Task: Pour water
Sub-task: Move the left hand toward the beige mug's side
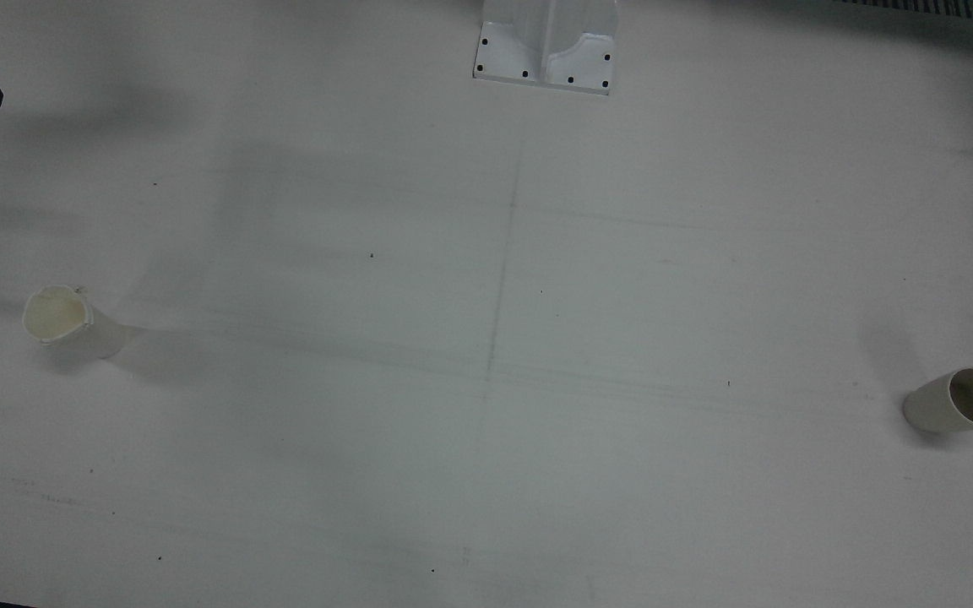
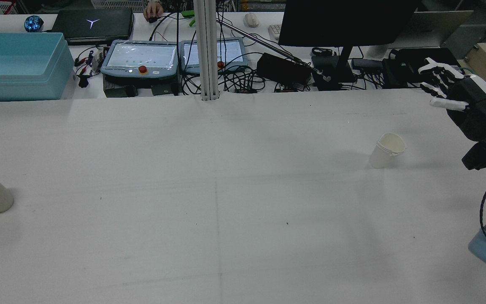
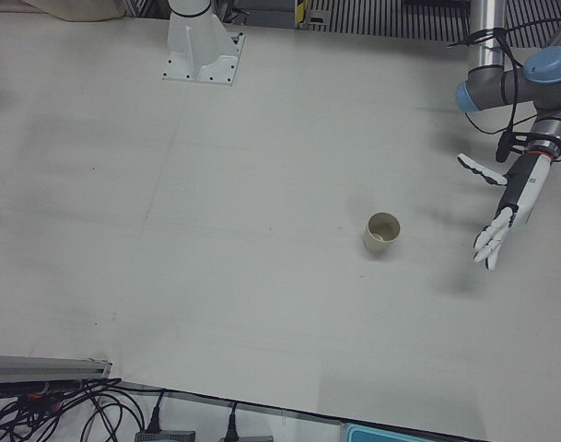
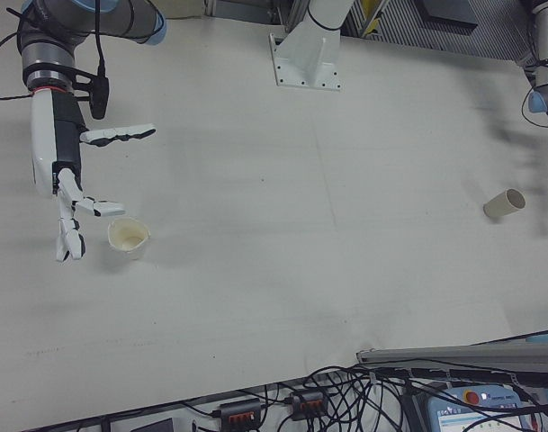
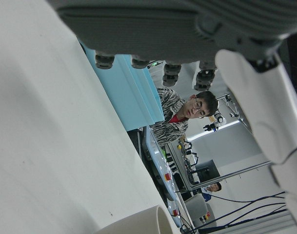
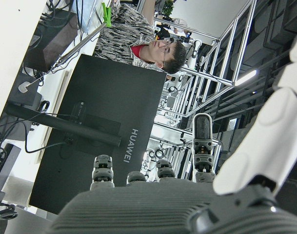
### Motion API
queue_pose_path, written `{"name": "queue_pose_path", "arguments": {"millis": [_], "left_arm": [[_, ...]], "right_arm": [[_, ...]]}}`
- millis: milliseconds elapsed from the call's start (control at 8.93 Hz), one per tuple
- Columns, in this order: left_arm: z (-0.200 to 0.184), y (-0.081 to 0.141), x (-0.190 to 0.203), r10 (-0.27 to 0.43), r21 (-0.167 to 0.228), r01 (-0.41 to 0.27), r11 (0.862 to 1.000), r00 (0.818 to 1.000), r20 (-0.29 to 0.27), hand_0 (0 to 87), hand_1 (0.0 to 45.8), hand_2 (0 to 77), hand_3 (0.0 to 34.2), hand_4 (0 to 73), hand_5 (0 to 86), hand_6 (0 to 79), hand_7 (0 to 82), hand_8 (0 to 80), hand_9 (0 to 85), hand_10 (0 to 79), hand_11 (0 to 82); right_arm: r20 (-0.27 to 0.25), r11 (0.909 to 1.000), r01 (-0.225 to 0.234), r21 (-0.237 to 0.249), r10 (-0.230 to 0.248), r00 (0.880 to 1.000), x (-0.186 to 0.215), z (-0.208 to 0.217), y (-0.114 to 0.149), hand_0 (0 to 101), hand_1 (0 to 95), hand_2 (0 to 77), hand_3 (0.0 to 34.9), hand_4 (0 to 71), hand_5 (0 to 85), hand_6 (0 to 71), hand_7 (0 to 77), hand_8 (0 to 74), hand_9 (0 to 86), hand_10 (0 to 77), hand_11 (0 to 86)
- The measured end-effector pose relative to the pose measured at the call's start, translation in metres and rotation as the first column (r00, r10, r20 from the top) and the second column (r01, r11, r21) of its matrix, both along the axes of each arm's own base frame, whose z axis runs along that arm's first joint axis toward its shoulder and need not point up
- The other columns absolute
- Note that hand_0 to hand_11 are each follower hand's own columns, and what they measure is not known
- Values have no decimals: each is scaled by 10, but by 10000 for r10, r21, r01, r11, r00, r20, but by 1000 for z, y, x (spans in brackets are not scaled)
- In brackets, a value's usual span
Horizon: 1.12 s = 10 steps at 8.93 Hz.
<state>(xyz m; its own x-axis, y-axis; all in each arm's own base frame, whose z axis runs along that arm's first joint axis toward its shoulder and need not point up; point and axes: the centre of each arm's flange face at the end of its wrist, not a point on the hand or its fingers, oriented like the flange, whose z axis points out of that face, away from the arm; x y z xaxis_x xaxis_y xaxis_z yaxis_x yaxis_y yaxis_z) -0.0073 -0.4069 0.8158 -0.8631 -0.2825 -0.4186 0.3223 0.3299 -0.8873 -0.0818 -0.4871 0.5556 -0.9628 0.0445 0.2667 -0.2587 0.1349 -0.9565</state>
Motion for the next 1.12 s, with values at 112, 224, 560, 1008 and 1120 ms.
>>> {"name": "queue_pose_path", "arguments": {"millis": [112,224,560,1008,1120], "left_arm": [[-2,-5,16,262,116,-266,9996,9992,298,459,54,11,137,180,0,27,120,5,11,11,33],[-4,-10,26,415,178,-425,9989,9977,534,484,153,11,151,98,0,0,60,5,11,11,33],[-10,-30,54,661,379,-704,9968,9925,1031,401,16,11,151,125,0,0,76,5,11,5,11],[-13,-41,75,525,505,-585,9970,9923,1125,375,11,11,153,125,0,0,76,5,11,5,11],[-4,-38,87,418,480,-476,9977,9924,1156,400,11,11,156,125,0,0,76,5,11,5,11]], "right_arm": [[1,10000,43,-13,-43,10000,-3,1,1,452,93,38,117,65,393,38,82,5,5,60,109],[-9,9999,97,-39,-97,10000,-5,1,1,452,93,38,117,65,393,38,82,5,5,60,109],[-175,9991,137,-411,-145,9997,5,28,19,467,120,55,118,0,556,22,49,5,5,38,71],[-137,9992,107,-398,-112,9998,11,43,28,462,131,76,116,0,464,22,49,5,5,44,82],[-123,9993,110,-368,-114,9999,10,42,27,463,76,82,117,0,464,22,65,5,11,22,82]]}}
